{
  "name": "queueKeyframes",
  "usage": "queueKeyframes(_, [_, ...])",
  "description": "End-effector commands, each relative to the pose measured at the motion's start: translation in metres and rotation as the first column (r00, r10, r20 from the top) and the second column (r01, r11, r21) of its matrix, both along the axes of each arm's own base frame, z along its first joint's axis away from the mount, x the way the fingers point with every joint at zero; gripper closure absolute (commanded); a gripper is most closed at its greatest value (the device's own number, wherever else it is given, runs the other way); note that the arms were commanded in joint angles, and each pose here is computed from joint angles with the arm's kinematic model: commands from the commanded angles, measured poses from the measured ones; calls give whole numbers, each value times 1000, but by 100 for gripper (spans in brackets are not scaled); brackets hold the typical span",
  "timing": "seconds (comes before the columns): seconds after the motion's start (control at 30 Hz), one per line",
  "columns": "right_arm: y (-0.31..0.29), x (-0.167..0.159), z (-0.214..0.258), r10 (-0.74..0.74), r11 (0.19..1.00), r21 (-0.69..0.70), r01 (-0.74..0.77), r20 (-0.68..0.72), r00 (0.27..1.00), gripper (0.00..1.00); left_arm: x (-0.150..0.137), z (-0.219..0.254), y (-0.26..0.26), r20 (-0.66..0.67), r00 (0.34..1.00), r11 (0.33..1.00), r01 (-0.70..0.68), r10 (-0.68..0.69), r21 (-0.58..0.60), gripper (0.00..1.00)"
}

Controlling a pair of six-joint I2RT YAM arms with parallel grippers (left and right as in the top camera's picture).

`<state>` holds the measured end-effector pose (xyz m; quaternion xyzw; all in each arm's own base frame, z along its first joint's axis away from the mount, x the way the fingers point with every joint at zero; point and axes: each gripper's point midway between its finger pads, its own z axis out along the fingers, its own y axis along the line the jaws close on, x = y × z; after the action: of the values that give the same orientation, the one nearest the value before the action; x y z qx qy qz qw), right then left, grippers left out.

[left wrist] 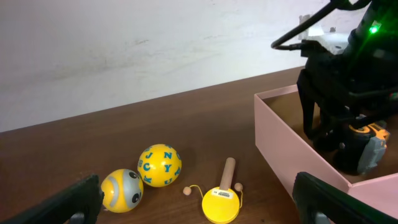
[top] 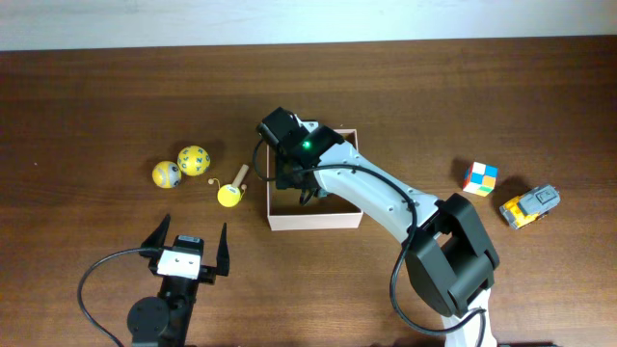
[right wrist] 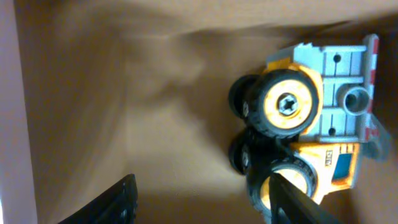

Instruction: Pack container

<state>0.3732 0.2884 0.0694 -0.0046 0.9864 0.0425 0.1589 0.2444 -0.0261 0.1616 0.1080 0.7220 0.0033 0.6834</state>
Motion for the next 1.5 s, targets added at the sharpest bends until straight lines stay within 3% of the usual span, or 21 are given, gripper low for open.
queueKeyframes(0.0, [-4, -11, -27, -2, 1000, -23, 1, -51, 999, 38, 0, -1, 1, 4, 1000, 1000, -6, 6, 13, 1])
queueKeyframes(0.37, [-7, -27, -69, 8, 1000, -14, -10, -112, 994, 38, 0, -1, 1, 4, 1000, 1000, -6, 6, 13, 1])
queueKeyframes(1.13, [12, -34, -73, 55, 999, 7, -54, -97, 994, 38, 0, -1, 1, 4, 1000, 1000, -6, 6, 13, 1])
queueKeyframes(1.47, [24, -22, -63, 134, 991, 25, -133, -40, 990, 37, 0, -1, 1, 4, 1000, 1000, -6, 6, 13, 1])
